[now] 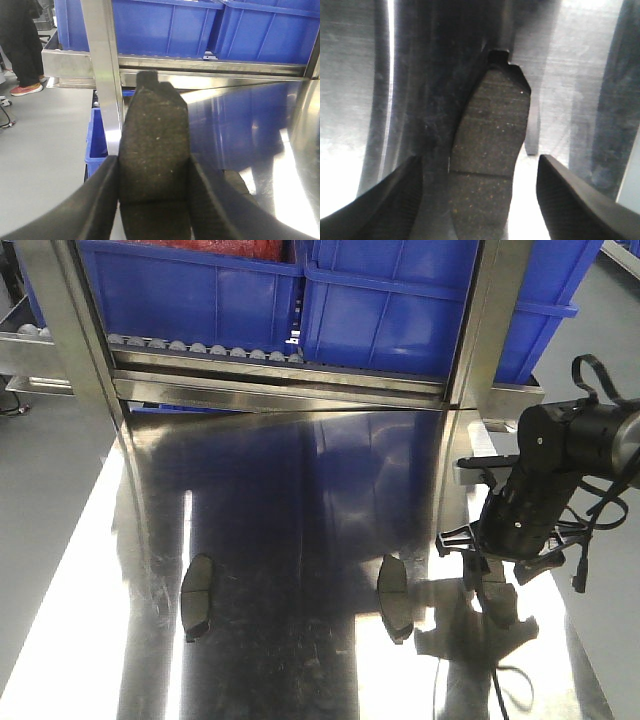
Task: Move and align brake pads A on conveyor
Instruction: 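Lower the right gripper onto the outermost pad on its side and grasp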
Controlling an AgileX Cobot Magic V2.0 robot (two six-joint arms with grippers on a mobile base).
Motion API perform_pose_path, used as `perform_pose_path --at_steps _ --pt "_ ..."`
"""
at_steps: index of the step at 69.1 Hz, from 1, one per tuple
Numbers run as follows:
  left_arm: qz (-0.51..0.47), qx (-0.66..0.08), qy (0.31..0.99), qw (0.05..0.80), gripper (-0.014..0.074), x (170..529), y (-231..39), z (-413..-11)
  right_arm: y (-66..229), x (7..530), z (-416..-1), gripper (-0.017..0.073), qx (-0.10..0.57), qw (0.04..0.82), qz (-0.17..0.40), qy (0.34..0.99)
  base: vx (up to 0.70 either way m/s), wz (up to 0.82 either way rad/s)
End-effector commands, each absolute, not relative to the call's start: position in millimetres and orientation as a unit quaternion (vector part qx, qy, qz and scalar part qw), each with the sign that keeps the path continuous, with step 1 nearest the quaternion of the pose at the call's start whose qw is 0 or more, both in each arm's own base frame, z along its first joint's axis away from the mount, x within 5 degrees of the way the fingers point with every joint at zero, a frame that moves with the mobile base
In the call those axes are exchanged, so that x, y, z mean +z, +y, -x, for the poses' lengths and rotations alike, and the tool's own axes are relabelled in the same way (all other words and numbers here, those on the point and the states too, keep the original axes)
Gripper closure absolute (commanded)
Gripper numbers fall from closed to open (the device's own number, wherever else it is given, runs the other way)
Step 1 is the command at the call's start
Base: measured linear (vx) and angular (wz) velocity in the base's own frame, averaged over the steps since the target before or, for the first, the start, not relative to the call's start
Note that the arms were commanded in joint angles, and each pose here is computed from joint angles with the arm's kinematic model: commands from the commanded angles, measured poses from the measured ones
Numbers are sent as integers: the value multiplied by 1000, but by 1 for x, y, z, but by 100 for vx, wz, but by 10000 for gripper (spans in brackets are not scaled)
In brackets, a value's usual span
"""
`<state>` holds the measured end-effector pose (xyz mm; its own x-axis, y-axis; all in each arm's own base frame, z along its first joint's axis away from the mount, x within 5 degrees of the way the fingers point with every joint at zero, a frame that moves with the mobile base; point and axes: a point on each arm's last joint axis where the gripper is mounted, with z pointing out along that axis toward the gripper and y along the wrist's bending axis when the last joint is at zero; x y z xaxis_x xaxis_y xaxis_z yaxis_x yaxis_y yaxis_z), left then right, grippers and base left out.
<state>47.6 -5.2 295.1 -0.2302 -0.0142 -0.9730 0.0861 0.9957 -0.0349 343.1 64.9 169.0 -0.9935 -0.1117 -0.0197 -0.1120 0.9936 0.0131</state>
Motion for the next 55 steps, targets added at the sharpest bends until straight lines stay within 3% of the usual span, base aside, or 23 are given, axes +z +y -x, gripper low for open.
perform_pose_path --at_steps 1,12,19,36,55 --pt "-21 -49 746 664 599 312 -6 -48 66 185 -347 83 10 37 59 998 0 0" --pt "-21 -49 746 664 599 312 -6 -48 66 179 -349 90 8 35 60 998 0 0" --pt "-21 -49 746 664 599 312 -6 -48 67 179 -351 153 10 47 60 997 0 0" --pt "-21 -49 746 664 599 312 -6 -48 63 189 -354 572 13 81 54 995 0 0" --pt "-21 -49 746 664 599 312 -6 -48 50 235 -332 568 15 186 46 981 0 0"
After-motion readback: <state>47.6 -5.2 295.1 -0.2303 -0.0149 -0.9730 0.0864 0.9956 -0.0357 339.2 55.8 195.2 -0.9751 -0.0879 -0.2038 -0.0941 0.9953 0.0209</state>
